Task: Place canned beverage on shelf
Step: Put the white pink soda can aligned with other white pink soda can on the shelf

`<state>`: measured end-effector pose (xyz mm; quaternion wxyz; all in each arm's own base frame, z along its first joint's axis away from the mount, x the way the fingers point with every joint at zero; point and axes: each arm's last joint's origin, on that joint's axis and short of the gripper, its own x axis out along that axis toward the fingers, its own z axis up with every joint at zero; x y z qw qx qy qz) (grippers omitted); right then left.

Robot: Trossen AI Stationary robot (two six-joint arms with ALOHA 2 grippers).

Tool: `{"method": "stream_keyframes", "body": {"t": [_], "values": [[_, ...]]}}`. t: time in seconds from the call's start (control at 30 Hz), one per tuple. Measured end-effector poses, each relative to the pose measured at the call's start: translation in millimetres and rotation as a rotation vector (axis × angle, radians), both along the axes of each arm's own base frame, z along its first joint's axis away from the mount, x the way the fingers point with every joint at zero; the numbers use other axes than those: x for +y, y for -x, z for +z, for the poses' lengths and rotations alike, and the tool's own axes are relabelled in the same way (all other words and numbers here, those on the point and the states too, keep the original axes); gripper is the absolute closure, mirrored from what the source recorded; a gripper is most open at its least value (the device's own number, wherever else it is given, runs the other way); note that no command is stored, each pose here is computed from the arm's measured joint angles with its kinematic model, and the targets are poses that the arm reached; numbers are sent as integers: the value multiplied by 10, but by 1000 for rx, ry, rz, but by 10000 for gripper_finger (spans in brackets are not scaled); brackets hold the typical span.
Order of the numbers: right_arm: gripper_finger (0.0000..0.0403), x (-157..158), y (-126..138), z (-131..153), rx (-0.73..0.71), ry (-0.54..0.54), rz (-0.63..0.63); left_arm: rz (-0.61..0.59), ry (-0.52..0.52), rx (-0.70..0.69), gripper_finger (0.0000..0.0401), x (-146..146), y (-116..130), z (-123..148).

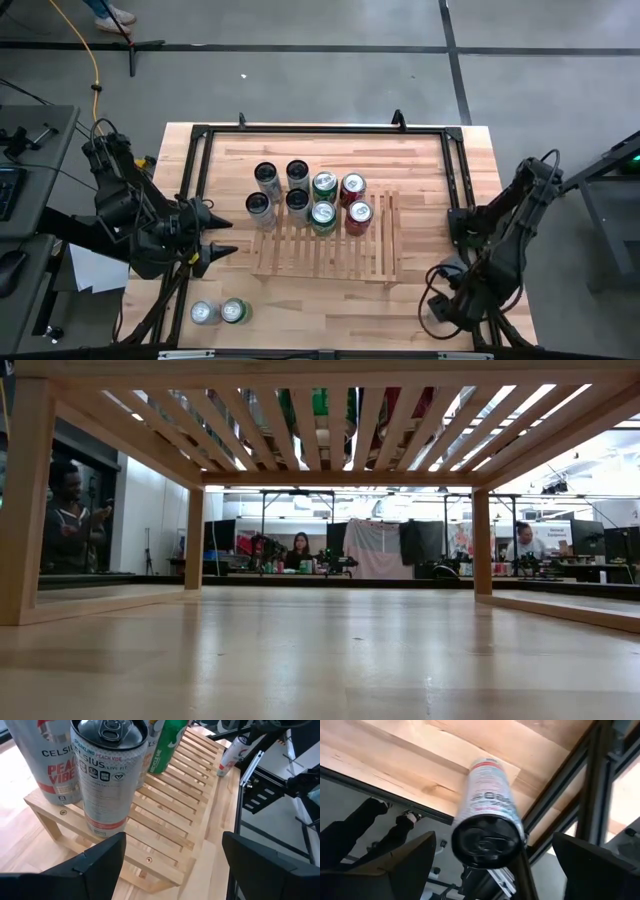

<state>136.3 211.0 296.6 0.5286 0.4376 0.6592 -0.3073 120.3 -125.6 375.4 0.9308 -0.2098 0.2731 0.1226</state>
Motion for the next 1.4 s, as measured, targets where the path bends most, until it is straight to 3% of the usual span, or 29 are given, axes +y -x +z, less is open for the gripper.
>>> {"method": "stream_keyframes", "body": {"t": [0.73,0.87,1.03,1.2,1.4], "values": [[23,250,-154,-413,128,111,14,-12,10,13,82,-5,2,-3],[62,250,-154,-413,128,111,19,-12,10,13,82,-5,2,-3],[155,256,-153,-403,129,88,73,-12,11,12,82,-6,2,-3],[162,335,-189,-176,77,-29,228,-13,50,-7,82,-18,-5,20],[162,429,-294,468,-192,-203,471,-62,151,-135,82,-14,-2,196]]}}
